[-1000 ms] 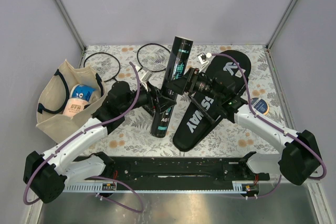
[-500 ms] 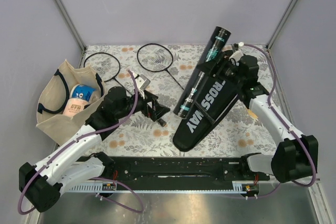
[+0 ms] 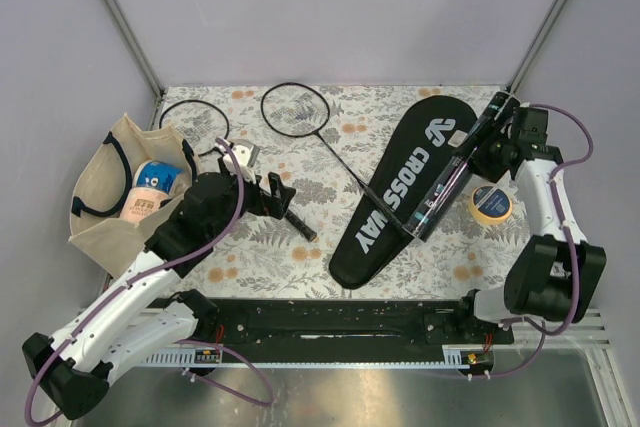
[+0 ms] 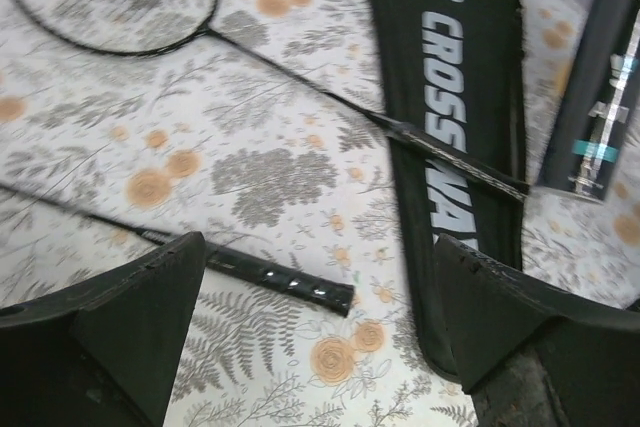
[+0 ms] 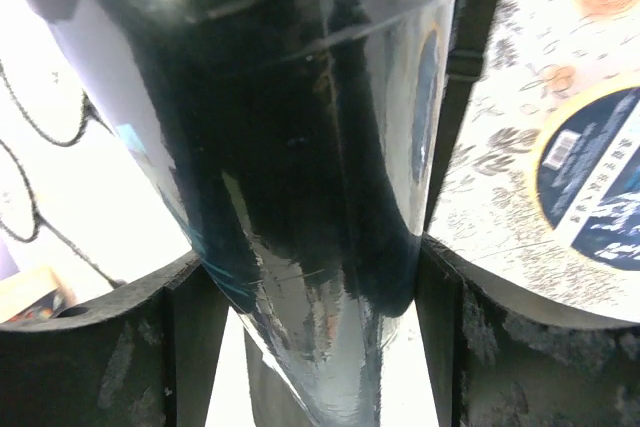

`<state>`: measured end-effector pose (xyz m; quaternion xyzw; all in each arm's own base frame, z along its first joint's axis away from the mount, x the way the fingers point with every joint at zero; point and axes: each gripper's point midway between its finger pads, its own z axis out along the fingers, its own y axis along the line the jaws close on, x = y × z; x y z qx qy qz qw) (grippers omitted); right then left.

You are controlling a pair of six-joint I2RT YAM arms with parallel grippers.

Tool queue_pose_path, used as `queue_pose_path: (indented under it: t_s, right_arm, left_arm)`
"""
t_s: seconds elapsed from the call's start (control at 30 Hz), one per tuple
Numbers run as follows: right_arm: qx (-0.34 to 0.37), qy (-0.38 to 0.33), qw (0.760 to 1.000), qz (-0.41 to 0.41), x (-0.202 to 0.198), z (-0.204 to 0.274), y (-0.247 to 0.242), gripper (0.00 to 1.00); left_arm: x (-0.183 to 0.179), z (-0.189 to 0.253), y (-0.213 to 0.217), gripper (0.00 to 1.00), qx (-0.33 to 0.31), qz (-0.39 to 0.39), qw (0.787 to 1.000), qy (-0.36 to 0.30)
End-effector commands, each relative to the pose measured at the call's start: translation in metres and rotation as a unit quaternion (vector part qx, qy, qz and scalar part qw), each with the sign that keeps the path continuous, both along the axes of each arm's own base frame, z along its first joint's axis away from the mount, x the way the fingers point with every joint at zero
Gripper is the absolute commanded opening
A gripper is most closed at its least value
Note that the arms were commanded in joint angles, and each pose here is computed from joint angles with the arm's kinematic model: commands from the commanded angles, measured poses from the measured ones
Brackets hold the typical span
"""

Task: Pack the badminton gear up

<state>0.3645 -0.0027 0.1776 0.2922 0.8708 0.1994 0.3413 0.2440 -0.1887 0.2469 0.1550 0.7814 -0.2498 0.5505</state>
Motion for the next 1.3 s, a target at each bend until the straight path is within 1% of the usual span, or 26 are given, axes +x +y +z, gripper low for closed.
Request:
queue_pose_path:
  t_s: [0.0,0.17,0.2,0.23,0.27,0.33,0.37,0.47,0.53,0.57,0.7,0.77,0.87,0.93,1.07,1.17,1.27]
  right_arm:
    - [-0.049,0.04,0.998,0.005,0.014,-0.011,-0.028,0.44]
    - [-0.065,0.086,0.994,-0.017,0.032,-0.039,-0.061,0.47]
    - [-0.061,0.092,0.994,-0.019,0.036,-0.043,-0.063,0.49]
    - [-0.057,0.099,0.993,-0.018,0.04,-0.049,-0.064,0.55]
    - [-0.056,0.109,0.992,-0.02,0.043,-0.055,-0.067,0.64]
    - [-0.065,0.125,0.99,-0.032,0.045,-0.062,-0.073,0.75]
    - [-0.071,0.132,0.988,-0.041,0.044,-0.064,-0.077,0.8]
    - [-0.075,0.124,0.988,-0.054,0.047,-0.054,-0.081,0.87]
    - [-0.078,0.114,0.989,-0.061,0.046,-0.043,-0.081,0.98]
    - [-0.082,0.111,0.988,-0.065,0.045,-0.037,-0.083,1.0]
    - [-0.095,0.093,0.988,-0.077,0.035,-0.013,-0.083,0.99]
    - [-0.09,0.067,0.992,-0.062,0.034,0.001,-0.071,0.99]
    - [-0.09,0.028,0.996,0.005,0.036,0.021,-0.035,0.97]
    - [-0.084,0.001,0.994,0.069,0.038,0.029,-0.001,0.97]
    - [-0.071,-0.022,0.985,0.157,0.034,0.021,0.06,0.92]
    - [-0.061,-0.011,0.974,0.22,0.025,-0.001,0.104,0.87]
    - [-0.076,0.008,0.958,0.275,0.017,-0.024,0.136,0.85]
  left_arm:
    - [0.017,0.016,0.036,0.99,-0.007,0.126,0.992,-0.006]
    - [0.017,0.016,0.047,0.99,-0.007,0.147,0.989,-0.021]
    - [0.017,0.016,0.048,0.99,-0.009,0.149,0.989,-0.024]
    - [0.017,0.017,0.048,0.99,-0.012,0.151,0.988,-0.027]
    - [0.017,0.018,0.049,0.99,-0.013,0.151,0.988,-0.029]
    - [0.016,0.019,0.05,0.99,-0.012,0.152,0.988,-0.032]
    - [0.016,0.02,0.052,0.99,-0.012,0.155,0.987,-0.034]
    - [0.016,0.02,0.058,0.99,-0.017,0.171,0.984,-0.041]
    - [0.016,0.021,0.059,0.99,-0.02,0.172,0.984,-0.048]
    - [0.016,0.021,0.059,0.99,-0.019,0.171,0.984,-0.048]
    - [0.015,0.018,0.057,0.99,-0.005,0.163,0.986,-0.044]
    - [0.015,0.015,0.057,0.99,0.002,0.162,0.986,-0.036]
    - [0.019,0.01,0.059,0.99,0.001,0.179,0.984,-0.018]
    - [0.02,0.006,0.058,0.99,0.003,0.185,0.983,-0.005]
    - [0.021,0.002,0.056,0.99,0.016,0.185,0.982,0.014]
    - [0.019,-0.003,0.056,0.99,0.017,0.185,0.982,0.023]
    - [0.014,-0.012,0.051,0.99,0.022,0.167,0.985,0.042]
